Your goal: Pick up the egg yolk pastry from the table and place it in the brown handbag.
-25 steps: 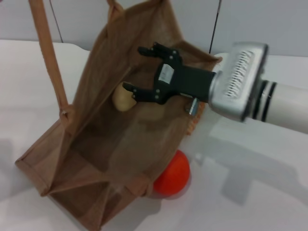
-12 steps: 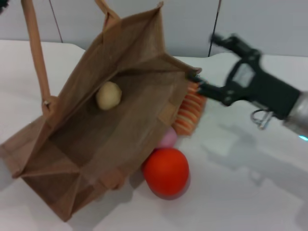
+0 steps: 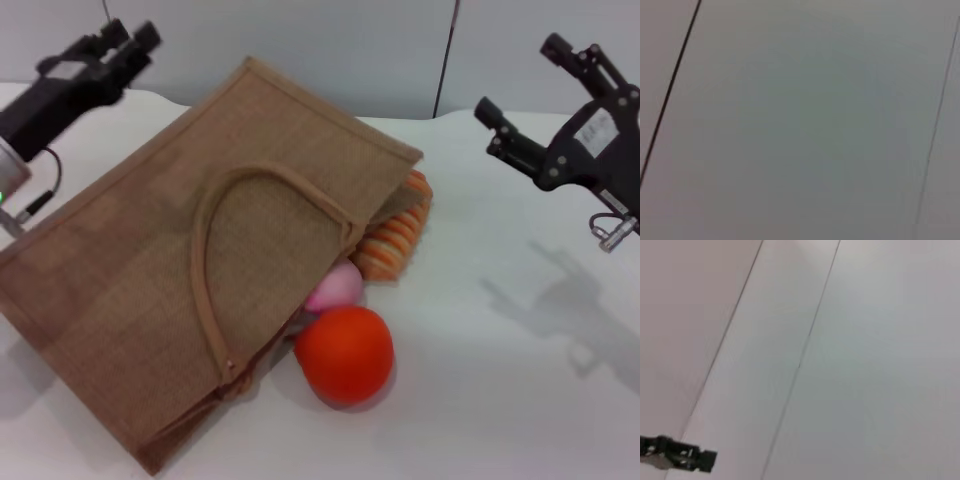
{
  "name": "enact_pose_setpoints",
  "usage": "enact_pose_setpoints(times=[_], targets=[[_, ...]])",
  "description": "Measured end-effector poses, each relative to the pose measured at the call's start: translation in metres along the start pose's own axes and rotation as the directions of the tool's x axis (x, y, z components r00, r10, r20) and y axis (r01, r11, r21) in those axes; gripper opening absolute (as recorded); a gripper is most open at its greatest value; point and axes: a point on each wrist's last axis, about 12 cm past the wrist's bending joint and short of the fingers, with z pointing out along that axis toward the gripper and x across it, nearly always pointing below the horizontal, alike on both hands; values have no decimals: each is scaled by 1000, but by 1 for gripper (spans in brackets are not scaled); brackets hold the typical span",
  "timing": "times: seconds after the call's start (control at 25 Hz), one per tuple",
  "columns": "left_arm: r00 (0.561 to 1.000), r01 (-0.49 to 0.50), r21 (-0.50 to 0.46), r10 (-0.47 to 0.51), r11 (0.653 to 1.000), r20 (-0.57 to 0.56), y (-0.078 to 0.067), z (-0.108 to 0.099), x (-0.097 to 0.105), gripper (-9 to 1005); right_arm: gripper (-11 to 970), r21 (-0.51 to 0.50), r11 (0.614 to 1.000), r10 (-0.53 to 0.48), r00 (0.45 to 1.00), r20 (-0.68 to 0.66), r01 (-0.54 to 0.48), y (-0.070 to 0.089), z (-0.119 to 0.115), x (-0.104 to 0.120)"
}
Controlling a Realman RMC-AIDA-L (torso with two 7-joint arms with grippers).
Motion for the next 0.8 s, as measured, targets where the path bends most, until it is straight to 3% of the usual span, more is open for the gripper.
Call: enact_pose_setpoints(times=[0.12,0.24,0.4,0.44,0.68,0.8], targets=[[998,-60,-60,61,996,24,-4,3,10,464,893,62,998,8,1000,-12,-7,-5,-4,2],[993,-86,-163,98,983,61,-2,0,20,527,893,184,983,28,998,-56,-17,-15,-9,9],[984,-122,-298,155,947,88,-1,-5,31,639,893,344,938,84,989,-126,-36,-27,-18,20],[980,-137,-328,176,935,92,-2,-7,34,667,893,421,906,115,984,-137,-48,-33,-24,23],[972,-117,-442,194,889,133,-6,-14,43,658,892,527,848,161,976,-149,-60,-40,-36,29],[969,-90,-473,186,877,161,-6,-19,44,653,892,600,797,181,975,-128,-69,-45,-48,29]])
